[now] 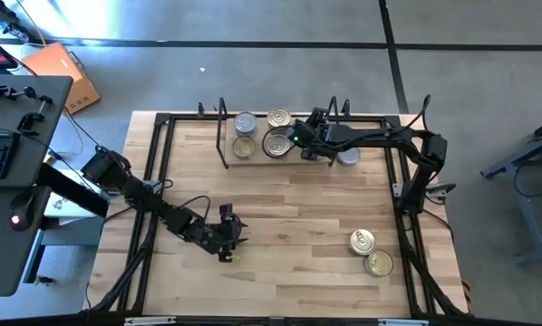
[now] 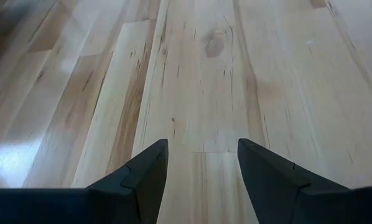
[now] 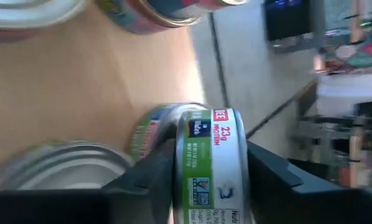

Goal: Stack canned seafood by type on shelf
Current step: Stack the bottom green tuna can on top of the green tuna can on the back of the shelf, then stack the blue tuna can on top of the blue tuna can on the back of the shelf

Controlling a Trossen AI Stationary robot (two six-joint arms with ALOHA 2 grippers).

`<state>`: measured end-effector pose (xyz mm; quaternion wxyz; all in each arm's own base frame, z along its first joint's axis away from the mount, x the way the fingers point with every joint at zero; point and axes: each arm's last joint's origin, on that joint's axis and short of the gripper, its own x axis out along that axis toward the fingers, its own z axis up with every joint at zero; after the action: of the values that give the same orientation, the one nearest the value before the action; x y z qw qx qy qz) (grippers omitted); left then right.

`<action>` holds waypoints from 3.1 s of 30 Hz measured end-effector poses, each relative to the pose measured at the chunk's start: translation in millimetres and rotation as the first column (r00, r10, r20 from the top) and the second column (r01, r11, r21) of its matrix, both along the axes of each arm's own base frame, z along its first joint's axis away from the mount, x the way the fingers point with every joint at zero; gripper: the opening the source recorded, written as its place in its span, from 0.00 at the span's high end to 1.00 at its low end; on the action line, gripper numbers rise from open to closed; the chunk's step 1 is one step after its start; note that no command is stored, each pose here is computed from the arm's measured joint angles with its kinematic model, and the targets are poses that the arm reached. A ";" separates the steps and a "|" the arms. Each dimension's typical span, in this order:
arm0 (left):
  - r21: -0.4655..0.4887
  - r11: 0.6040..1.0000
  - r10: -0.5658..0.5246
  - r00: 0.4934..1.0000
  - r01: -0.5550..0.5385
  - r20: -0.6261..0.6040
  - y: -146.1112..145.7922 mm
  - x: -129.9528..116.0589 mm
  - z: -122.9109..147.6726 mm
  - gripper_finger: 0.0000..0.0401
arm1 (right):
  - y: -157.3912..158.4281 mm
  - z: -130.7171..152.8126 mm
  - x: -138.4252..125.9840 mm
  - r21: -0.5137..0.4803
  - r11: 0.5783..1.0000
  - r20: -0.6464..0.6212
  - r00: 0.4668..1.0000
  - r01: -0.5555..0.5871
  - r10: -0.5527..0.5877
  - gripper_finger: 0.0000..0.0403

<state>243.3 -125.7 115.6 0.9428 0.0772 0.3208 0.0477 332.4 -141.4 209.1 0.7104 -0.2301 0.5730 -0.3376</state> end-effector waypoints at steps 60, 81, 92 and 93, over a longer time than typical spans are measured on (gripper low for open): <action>0.190 0.975 0.112 0.994 -0.114 0.017 37.2 15.8 2.2 0.54 | -76.3 27.9 -31.7 0.439 0.857 0.272 0.870 0.268 -0.412 1.00; 0.162 0.975 0.144 0.989 -0.149 0.043 31.1 12.8 2.8 0.54 | -59.5 65.0 -7.2 0.331 0.937 0.415 0.875 0.109 -0.249 1.00; 0.169 0.974 0.142 0.988 -0.150 0.061 23.2 9.4 3.4 0.54 | 84.7 108.9 -15.4 0.344 0.933 0.319 0.948 -0.104 -0.012 1.00; 0.174 0.974 0.138 0.989 -0.146 0.060 23.1 9.4 3.5 0.54 | 101.8 110.1 -18.1 0.367 0.923 0.314 0.949 -0.114 -0.008 1.00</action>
<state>252.7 -102.6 119.1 0.9337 0.1369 0.2973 0.1454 314.3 -39.6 319.3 0.8314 -0.0478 0.5025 -0.2324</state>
